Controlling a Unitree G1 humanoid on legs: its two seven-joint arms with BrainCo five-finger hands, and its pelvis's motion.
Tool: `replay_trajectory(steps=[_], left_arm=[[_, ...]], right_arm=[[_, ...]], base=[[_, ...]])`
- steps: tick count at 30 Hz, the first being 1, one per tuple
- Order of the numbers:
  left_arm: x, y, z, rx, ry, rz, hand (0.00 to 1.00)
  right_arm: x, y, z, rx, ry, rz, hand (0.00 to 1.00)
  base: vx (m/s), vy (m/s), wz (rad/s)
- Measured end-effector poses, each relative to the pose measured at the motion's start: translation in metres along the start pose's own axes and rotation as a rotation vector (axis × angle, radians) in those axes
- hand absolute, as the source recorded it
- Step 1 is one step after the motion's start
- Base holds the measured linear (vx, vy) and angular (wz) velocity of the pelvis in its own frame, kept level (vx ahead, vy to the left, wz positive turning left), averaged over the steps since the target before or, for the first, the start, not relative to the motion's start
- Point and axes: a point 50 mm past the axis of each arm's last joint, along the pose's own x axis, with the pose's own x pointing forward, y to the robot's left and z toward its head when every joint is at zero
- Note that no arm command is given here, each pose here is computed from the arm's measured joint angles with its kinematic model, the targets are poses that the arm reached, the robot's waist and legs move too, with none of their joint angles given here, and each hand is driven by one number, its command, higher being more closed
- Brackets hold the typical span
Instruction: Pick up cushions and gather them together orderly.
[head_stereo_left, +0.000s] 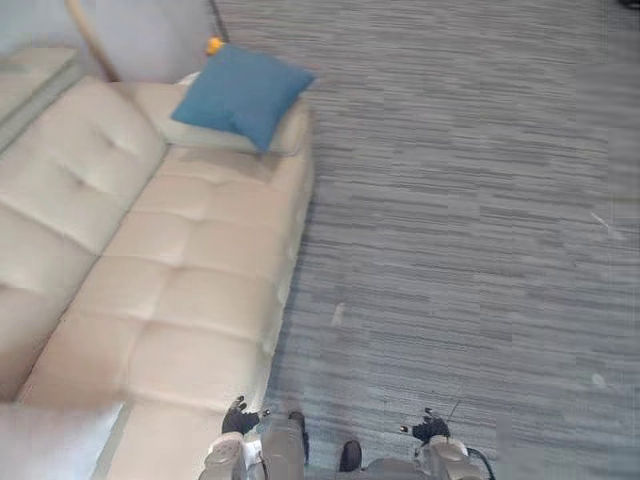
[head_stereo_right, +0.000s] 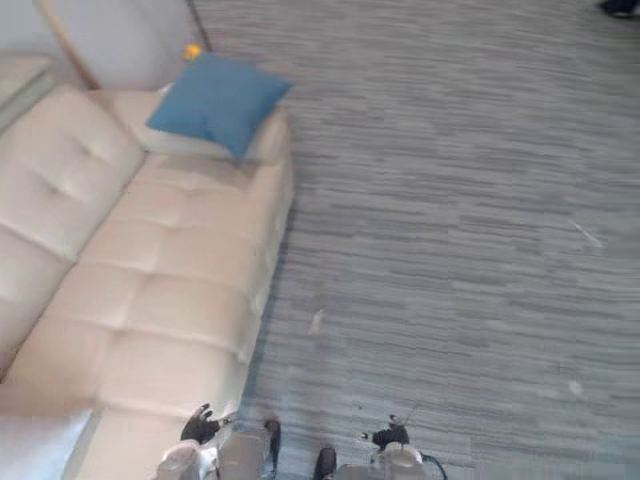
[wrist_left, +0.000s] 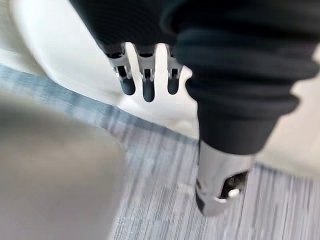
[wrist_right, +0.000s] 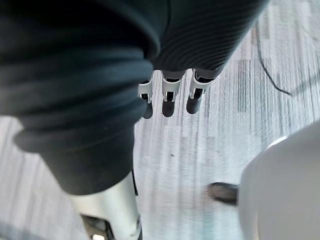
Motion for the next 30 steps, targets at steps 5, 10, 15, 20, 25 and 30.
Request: replay_trajectory(steps=[5, 10, 15, 20, 25, 30], left_arm=[[0.001, 0.01, -0.006, 0.056, 0.045, 0.014, 0.0], [0.002, 0.011, -0.006, 0.055, 0.051, 0.018, 0.0], [0.001, 0.006, -0.012, 0.043, 0.07, 0.012, 0.0], [0.002, 0.001, 0.01, -0.027, -0.031, 0.012, 0.0], [0.002, -0.003, 0.02, -0.041, -0.074, 0.004, 0.0], [0.005, 0.008, 0.027, -0.033, -0.092, 0.025, 0.0]], right_arm=[[0.001, 0.003, 0.004, 0.001, -0.008, 0.023, 0.0], [0.007, -0.001, 0.02, -0.02, -0.03, 0.018, 0.0], [0.011, -0.025, 0.02, -0.024, -0.017, -0.041, 0.0], [0.009, -0.015, 0.019, 0.007, -0.015, -0.031, 0.0], [0.01, -0.009, 0.029, 0.016, -0.037, -0.022, 0.0], [0.009, 0.0, 0.027, 0.002, -0.035, 0.001, 0.0]], base=[[0.32, 0.065, -0.29], [0.39, -0.118, -0.13], [0.47, -0.273, 0.3], [0.49, -0.195, 0.3], [0.47, -0.005, -0.02], [0.55, 0.132, -0.05]])
